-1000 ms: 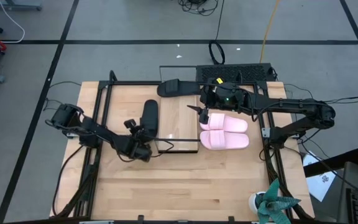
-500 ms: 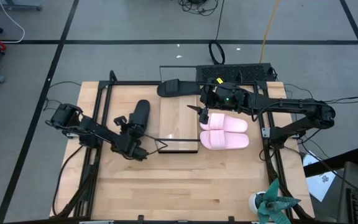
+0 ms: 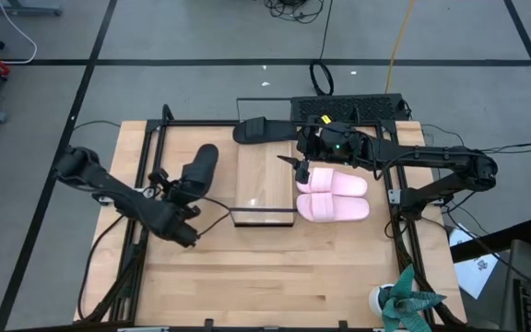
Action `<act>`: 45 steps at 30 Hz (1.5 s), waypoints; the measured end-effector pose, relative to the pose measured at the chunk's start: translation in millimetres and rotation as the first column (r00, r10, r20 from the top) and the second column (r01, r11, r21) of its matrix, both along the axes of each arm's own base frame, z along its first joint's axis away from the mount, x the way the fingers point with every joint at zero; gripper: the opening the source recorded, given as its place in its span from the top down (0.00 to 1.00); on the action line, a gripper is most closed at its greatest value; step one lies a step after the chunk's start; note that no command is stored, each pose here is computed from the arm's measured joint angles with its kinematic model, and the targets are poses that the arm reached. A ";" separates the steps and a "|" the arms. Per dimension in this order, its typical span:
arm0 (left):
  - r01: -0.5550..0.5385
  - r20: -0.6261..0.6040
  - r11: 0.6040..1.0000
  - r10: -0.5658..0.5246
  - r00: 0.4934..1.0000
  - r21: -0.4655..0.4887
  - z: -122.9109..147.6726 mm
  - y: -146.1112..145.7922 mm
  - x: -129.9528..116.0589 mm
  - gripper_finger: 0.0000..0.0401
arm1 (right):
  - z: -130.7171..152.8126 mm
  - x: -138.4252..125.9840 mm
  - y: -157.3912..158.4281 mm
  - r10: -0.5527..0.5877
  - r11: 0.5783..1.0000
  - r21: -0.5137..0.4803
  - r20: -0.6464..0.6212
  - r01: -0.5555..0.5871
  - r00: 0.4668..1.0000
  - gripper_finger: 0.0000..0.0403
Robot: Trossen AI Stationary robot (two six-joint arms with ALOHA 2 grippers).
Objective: Pick and place slides into the shelf
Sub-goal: Put the black slide on the shelf
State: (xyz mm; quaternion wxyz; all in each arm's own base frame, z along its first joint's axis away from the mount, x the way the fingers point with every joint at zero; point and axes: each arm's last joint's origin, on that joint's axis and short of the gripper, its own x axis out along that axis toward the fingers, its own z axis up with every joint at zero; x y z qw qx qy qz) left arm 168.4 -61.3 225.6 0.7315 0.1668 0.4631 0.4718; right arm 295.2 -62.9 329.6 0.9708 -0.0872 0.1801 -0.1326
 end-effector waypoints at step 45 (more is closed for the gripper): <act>0.352 -0.095 0.859 -0.342 0.935 0.372 173.7 9.7 81.0 1.00 | 75.4 -37.0 -33.2 0.284 0.860 0.249 0.490 -0.445 0.824 0.36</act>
